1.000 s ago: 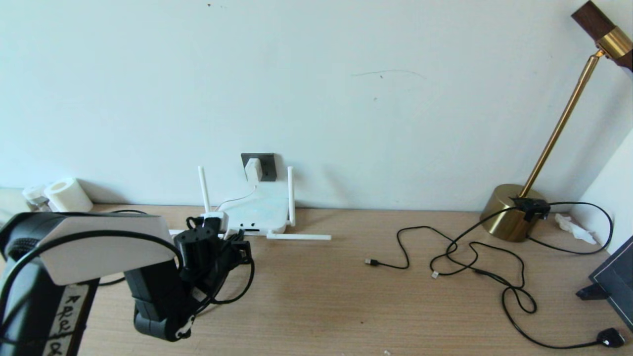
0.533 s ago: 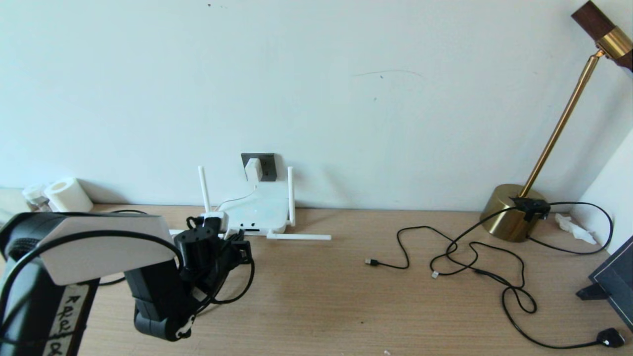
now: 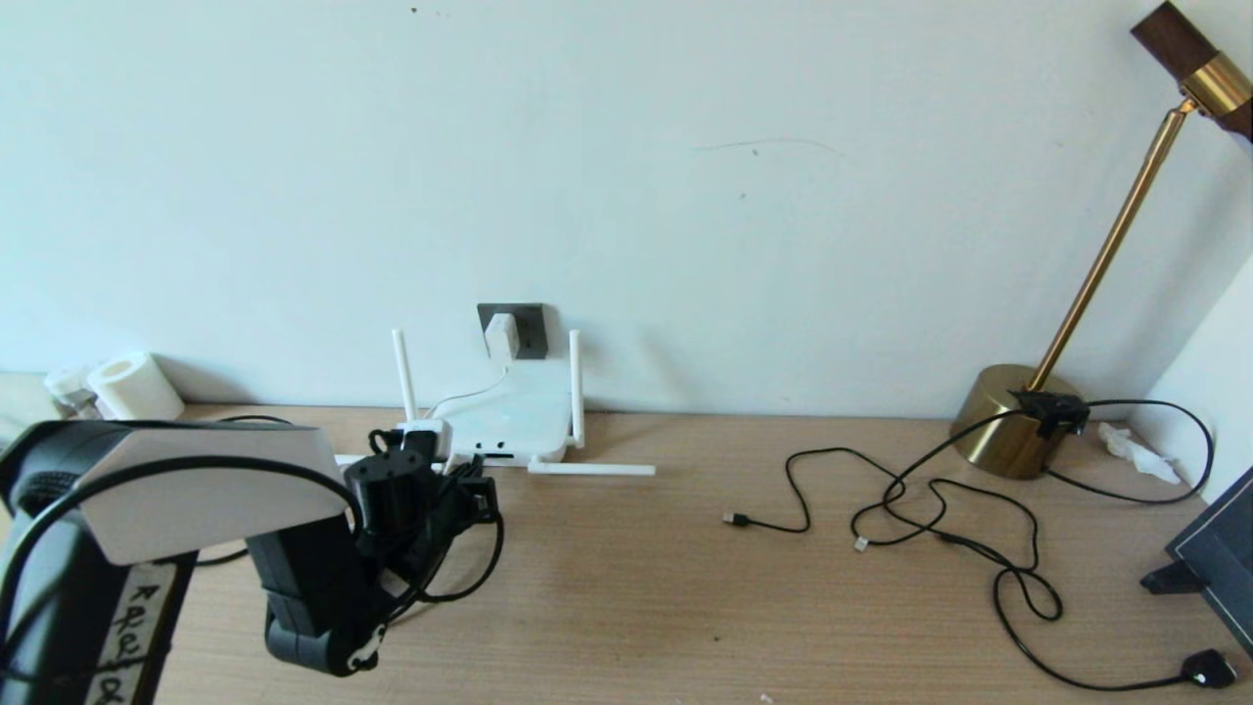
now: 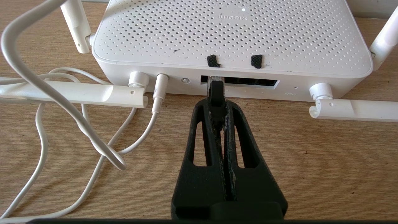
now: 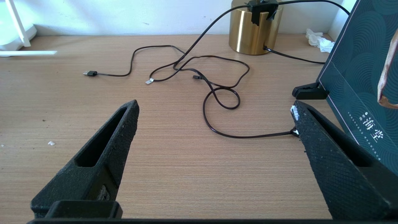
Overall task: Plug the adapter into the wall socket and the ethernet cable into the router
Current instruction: Plug cable into router interface
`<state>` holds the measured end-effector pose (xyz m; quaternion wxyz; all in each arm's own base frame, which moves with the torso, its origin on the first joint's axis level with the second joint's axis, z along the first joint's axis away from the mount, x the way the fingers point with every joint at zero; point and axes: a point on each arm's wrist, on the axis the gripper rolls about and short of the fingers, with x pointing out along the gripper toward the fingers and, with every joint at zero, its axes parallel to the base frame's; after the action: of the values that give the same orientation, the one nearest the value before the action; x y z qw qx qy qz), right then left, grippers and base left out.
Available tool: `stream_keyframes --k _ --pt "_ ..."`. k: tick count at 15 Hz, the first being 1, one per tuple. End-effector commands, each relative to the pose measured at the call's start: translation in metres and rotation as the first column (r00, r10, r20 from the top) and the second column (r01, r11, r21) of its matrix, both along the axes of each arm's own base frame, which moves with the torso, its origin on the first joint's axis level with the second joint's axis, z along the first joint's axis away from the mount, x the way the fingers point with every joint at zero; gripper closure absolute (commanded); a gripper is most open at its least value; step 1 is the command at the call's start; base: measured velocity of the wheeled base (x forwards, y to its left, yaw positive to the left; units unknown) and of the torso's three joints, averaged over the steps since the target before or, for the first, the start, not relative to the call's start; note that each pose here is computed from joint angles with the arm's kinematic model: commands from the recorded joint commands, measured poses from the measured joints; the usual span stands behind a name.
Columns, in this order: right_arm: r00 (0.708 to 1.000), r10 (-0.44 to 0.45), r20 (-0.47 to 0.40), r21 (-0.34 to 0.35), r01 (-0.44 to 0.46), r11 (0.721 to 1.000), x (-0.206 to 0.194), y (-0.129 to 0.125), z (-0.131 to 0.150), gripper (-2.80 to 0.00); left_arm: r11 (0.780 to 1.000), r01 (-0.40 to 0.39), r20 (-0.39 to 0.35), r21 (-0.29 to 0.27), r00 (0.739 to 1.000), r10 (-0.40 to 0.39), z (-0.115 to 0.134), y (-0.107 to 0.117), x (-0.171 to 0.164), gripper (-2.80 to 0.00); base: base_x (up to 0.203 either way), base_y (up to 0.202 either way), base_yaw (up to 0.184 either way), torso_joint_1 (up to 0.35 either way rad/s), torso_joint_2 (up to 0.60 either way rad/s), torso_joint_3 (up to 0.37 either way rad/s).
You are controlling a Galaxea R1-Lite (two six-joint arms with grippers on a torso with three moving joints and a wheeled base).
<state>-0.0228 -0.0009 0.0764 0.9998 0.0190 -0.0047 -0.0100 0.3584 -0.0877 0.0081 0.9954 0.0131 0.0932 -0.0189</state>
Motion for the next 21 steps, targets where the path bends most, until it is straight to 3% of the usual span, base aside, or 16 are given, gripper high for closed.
stream_keyframes --k 1,21 --pt "1.000 0.000 -0.001 0.000 0.000 1.000 0.0001 0.0000 0.0001 -2.80 1.000 -0.003 0.007 -0.003 1.000 0.003 0.0007 0.0000 0.0001 0.00 0.000 0.000 0.000 0.000 0.00 0.000" --pt "1.000 0.000 -0.001 0.000 0.000 1.000 0.0001 0.0000 0.0001 -2.80 1.000 -0.005 0.003 -0.002 1.000 0.005 0.0009 0.0011 -0.0019 0.00 0.000 0.000 0.000 0.000 0.00 0.000"
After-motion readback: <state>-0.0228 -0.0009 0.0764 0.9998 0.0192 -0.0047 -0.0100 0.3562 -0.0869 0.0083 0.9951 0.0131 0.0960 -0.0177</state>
